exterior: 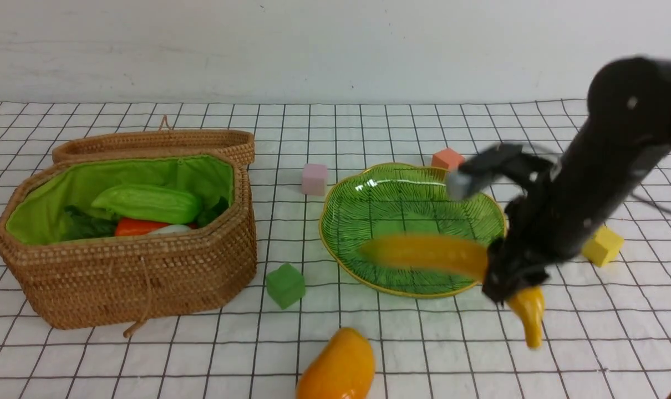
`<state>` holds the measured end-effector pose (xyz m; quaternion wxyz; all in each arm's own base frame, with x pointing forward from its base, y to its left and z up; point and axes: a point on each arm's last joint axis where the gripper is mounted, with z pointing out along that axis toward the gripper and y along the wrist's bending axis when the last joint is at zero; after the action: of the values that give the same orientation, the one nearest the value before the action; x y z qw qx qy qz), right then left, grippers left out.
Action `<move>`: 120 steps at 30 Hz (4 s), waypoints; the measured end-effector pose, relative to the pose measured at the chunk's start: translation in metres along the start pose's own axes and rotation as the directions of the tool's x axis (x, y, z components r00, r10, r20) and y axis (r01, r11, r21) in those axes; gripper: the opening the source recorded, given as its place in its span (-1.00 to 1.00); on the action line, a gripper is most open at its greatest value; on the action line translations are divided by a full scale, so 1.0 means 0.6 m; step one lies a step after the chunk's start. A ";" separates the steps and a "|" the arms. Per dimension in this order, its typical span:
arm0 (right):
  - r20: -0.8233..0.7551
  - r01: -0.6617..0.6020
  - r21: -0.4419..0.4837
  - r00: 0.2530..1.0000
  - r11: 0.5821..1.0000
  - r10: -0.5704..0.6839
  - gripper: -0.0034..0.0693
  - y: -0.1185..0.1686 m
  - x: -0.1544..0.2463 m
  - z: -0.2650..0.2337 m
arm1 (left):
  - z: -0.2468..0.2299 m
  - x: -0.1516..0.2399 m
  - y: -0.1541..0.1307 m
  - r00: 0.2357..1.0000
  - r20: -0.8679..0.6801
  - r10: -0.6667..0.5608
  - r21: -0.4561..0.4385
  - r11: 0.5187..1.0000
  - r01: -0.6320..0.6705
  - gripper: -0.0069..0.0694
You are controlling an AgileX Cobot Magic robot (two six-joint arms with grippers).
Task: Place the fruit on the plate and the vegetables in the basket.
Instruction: Use the right arm to grab a banana and put it into the right plate, then use the right arm to grab a mango and put it into the right plate, then use the right arm to grab a mangosteen and put it into the right plate
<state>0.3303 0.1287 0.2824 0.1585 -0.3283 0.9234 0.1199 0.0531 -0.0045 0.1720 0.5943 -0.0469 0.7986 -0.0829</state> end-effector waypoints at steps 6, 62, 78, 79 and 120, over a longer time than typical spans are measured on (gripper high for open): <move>0.204 -0.220 0.082 0.958 0.972 0.200 0.01 -0.080 -0.065 0.020 | 0.000 0.000 0.000 1.000 0.001 0.000 0.000 1.000 0.000 -0.69; -0.188 -0.424 0.011 0.888 0.905 0.419 0.64 0.234 -0.027 0.224 | 0.000 0.000 0.000 1.000 -0.001 0.000 0.000 1.000 0.000 -0.56; 0.156 -0.379 -0.008 0.914 0.925 0.375 0.64 -0.024 -0.155 0.149 | 0.000 0.000 0.000 1.000 -0.001 0.000 0.000 1.000 0.000 -0.52; 0.123 -0.360 -0.012 0.926 0.933 0.358 0.64 -0.024 -0.151 0.168 | 0.000 0.000 0.000 1.000 -0.001 0.000 0.000 1.000 0.000 -0.52; -0.283 -0.392 0.102 0.870 0.914 0.404 0.73 0.219 0.169 0.151 | 0.000 0.001 0.000 1.000 -0.002 0.000 0.000 1.000 0.000 -0.46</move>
<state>0.1907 0.1998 0.1765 -0.0038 -0.1420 0.9866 0.0798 0.0531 -0.0045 0.1717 0.5935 -0.0469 0.7992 -0.0828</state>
